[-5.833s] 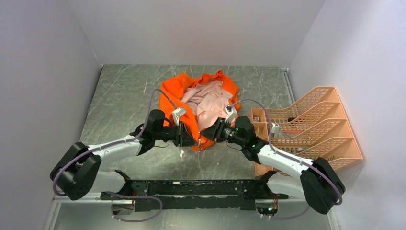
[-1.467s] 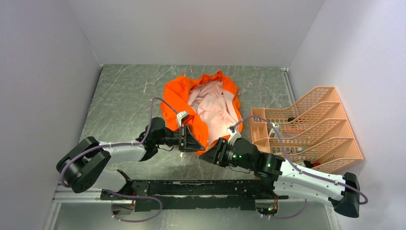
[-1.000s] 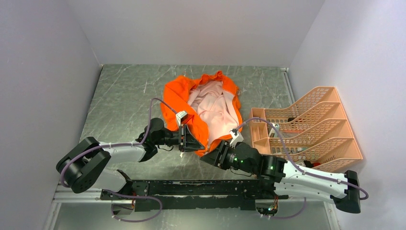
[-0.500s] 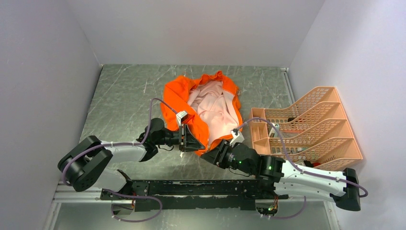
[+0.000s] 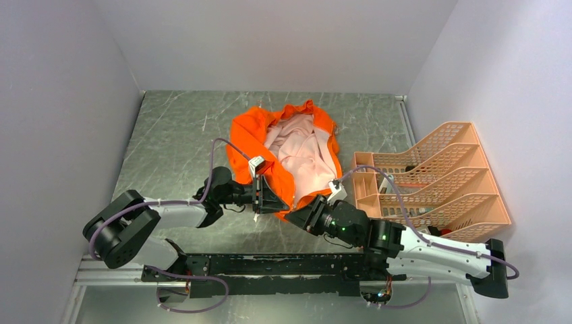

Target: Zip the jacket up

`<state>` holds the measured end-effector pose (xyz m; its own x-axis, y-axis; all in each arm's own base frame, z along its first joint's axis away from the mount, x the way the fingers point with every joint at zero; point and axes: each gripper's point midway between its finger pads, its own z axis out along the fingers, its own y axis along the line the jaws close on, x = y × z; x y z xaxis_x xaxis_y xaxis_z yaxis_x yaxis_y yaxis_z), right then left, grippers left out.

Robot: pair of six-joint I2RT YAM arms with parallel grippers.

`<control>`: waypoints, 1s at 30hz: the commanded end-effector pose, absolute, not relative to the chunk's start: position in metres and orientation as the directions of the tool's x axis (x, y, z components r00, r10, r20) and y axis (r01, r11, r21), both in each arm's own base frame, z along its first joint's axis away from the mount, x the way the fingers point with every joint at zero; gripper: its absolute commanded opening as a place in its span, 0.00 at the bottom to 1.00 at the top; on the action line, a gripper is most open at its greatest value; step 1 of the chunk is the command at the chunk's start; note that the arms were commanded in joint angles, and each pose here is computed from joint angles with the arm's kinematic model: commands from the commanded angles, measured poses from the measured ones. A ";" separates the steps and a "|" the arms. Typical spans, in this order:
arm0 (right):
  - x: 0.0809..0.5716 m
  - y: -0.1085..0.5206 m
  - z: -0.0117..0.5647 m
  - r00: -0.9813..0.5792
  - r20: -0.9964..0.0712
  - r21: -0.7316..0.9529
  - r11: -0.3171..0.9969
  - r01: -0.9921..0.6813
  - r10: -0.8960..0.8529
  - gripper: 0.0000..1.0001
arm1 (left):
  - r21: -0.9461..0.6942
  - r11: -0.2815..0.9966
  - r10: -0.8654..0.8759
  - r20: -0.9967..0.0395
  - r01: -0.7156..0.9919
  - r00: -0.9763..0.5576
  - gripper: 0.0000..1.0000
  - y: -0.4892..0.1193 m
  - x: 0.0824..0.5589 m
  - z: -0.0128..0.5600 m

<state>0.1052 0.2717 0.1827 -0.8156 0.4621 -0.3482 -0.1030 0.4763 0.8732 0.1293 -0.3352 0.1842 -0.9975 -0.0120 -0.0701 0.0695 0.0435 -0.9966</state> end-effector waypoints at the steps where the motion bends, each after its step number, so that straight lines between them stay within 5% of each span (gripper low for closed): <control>1: 0.110 0.268 0.188 -0.793 -0.334 0.889 0.449 -0.087 0.509 0.30 | -0.994 -0.017 0.025 -0.107 0.107 -0.994 0.08 -0.337 0.118 0.197; 11: 0.111 0.266 0.186 -0.790 -0.333 0.890 0.448 -0.082 0.515 0.19 | -0.994 -0.010 0.033 -0.111 0.110 -0.993 0.08 -0.338 0.118 0.195; 16: 0.111 0.263 0.188 -0.783 -0.330 0.895 0.439 -0.081 0.527 0.00 | -0.994 -0.011 0.037 -0.111 0.111 -0.993 0.08 -0.338 0.117 0.194; 30: 0.130 0.257 0.226 -0.691 -0.442 0.874 0.446 -0.191 0.572 0.00 | -0.975 0.089 0.064 -0.196 0.201 -0.978 0.08 -0.336 0.114 0.183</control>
<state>0.1155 0.2597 0.1888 -0.7635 0.5040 -0.4038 -0.1380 0.4834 0.8644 0.1244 -0.3365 0.1750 -0.9936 0.0124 -0.1126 0.1132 0.0904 -0.9894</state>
